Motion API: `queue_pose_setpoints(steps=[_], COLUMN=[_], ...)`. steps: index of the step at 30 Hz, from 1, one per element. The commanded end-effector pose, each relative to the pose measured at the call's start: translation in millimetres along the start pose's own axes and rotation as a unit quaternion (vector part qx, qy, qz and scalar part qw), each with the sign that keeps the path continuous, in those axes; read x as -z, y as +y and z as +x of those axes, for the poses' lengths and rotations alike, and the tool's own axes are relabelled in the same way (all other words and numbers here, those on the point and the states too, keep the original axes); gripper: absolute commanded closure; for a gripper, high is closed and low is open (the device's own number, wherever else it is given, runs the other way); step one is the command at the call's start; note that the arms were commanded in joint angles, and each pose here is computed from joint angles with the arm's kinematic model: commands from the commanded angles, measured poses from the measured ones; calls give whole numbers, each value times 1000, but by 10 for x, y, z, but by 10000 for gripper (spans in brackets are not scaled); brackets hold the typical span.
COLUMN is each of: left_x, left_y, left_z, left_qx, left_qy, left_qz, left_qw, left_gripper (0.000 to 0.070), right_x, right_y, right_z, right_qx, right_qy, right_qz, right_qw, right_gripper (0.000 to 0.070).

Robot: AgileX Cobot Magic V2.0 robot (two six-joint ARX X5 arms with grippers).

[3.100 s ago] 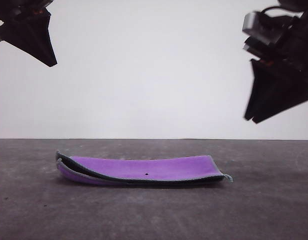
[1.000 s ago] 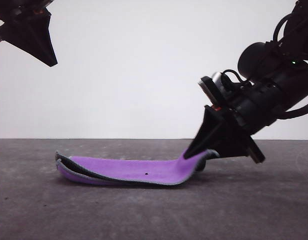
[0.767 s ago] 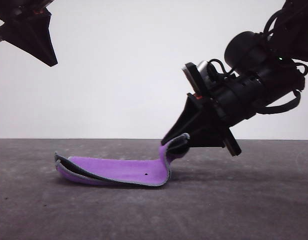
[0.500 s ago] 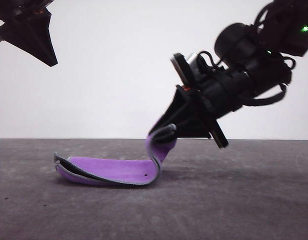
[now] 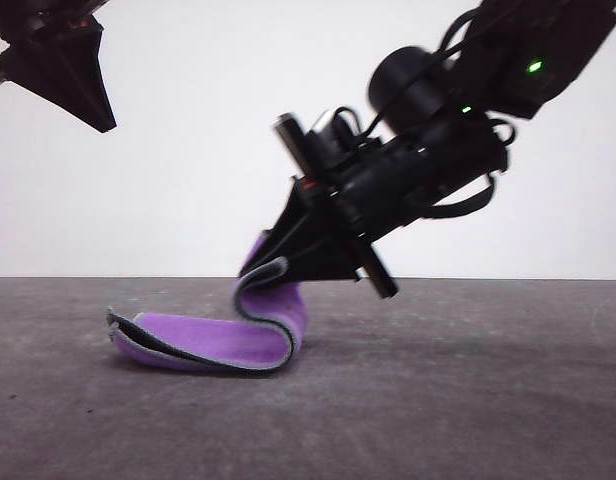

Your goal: Fold clothes

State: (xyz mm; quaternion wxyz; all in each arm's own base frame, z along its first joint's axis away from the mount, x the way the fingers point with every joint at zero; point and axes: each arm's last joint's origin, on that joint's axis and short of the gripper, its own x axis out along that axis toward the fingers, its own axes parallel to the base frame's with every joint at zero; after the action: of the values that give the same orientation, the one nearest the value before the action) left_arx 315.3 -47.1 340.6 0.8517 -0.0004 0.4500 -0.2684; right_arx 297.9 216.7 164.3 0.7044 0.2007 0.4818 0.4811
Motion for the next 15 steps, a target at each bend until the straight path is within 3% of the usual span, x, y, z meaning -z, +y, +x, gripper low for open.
queue_pose_setpoints(steps=[1,13,15], left_x=[-43,-46,-46], left_y=[18,19,21], left_z=[13,12,12], left_qx=[-1,-2,-2], left_qy=[-4,-5,-6], left_qz=[7,3,3], left_qw=[1000,1000,1000], left_gripper=[684,680,675], right_x=[-45,-265,-263], right_y=[30,141,151], right_z=[107,336,353], right_qx=[-12,-33,-33], right_qy=[6,6,7], right_qz=[-4,-23,-24], right_qw=[1000,999,999], right_gripper=[693,683,645])
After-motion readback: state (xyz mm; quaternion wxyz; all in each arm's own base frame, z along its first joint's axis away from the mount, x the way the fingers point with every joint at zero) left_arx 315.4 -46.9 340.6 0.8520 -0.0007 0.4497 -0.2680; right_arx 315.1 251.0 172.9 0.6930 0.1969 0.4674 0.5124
